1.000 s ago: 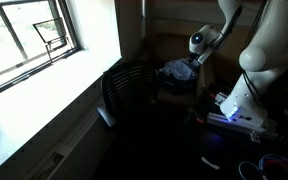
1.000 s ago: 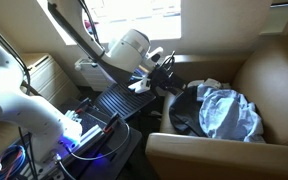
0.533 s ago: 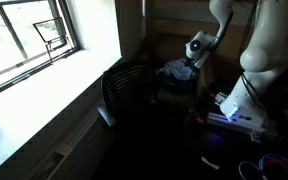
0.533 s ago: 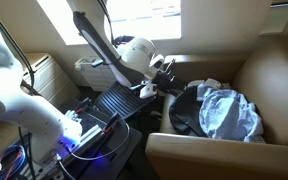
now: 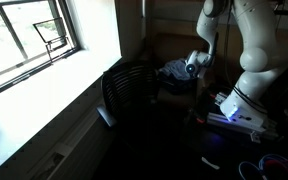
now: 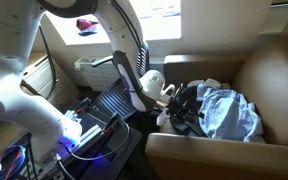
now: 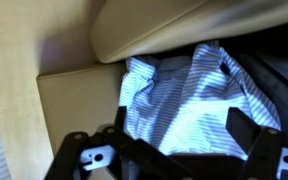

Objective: Take the cloth on the couch and put it on the chair

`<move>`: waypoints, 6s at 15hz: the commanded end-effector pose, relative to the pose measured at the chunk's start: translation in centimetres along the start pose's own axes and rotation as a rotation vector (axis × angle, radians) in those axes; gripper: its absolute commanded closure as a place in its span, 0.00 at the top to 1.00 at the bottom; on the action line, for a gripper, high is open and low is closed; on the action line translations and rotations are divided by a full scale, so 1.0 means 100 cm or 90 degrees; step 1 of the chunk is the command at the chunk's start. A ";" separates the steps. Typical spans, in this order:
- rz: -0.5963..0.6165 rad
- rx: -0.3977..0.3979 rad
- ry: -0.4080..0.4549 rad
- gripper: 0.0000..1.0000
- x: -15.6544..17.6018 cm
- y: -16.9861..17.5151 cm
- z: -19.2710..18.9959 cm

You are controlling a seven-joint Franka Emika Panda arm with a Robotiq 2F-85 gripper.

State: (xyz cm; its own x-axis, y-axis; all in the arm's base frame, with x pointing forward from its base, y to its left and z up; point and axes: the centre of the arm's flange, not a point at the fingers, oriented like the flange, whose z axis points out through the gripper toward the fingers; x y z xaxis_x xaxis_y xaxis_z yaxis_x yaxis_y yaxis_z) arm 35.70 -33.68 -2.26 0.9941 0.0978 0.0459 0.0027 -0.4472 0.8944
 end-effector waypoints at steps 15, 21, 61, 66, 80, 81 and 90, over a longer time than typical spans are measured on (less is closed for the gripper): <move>0.124 0.201 0.070 1.00 0.004 -0.040 0.144; 0.184 0.259 -0.008 1.00 0.003 -0.024 0.130; 0.487 0.135 0.406 0.00 0.177 0.395 0.018; 0.398 0.088 0.587 0.00 0.196 0.549 -0.055; 0.474 0.205 0.873 0.00 0.187 0.659 -0.281; 0.476 0.203 0.869 0.00 0.186 0.659 -0.277; 0.371 0.466 1.057 0.00 0.186 0.603 -0.490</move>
State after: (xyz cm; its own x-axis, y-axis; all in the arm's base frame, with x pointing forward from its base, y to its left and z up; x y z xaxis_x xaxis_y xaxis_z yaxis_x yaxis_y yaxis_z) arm 52.13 -21.51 72.24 -0.1972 0.2831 0.9386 0.0922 -0.9478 0.3053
